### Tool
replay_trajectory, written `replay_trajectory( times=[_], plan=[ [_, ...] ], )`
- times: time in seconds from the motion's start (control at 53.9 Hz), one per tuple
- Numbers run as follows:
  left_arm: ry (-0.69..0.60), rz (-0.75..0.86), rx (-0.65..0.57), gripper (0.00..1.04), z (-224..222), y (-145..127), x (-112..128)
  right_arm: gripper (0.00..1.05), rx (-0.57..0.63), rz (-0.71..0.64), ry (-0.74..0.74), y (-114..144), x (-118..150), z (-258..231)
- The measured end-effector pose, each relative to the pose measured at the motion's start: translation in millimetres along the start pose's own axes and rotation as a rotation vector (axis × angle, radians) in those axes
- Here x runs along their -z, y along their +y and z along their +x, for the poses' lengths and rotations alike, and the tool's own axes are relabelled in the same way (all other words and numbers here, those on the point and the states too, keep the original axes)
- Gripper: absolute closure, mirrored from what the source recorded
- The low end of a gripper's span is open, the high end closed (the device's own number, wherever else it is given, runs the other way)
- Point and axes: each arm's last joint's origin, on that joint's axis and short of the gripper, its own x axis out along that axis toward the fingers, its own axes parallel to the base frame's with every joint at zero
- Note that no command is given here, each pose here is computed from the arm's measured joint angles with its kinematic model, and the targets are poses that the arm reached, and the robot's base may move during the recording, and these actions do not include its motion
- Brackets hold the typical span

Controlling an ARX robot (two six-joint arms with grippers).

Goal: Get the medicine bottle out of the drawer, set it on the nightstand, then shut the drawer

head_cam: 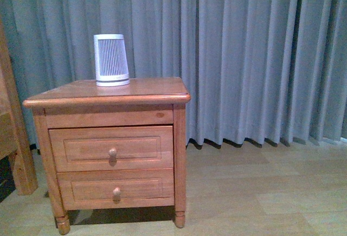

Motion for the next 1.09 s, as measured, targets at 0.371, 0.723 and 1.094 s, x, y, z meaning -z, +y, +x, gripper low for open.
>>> replay_trajectory(
  times=[0.371,0.723,1.094],
  plan=[
    [0.000,0.000,0.000,0.07,0,0,0,0.07,0.000,0.000,0.000,0,0,0],
    [0.247,-0.129,0.089,0.07,72,-3,-90,0.07,0.000,0.000,0.000,0,0,0],
    [0.236,-0.023,0.120,0.07,261,-49,-67,0.07,0.000,0.000,0.001,0,0,0]
  ],
)
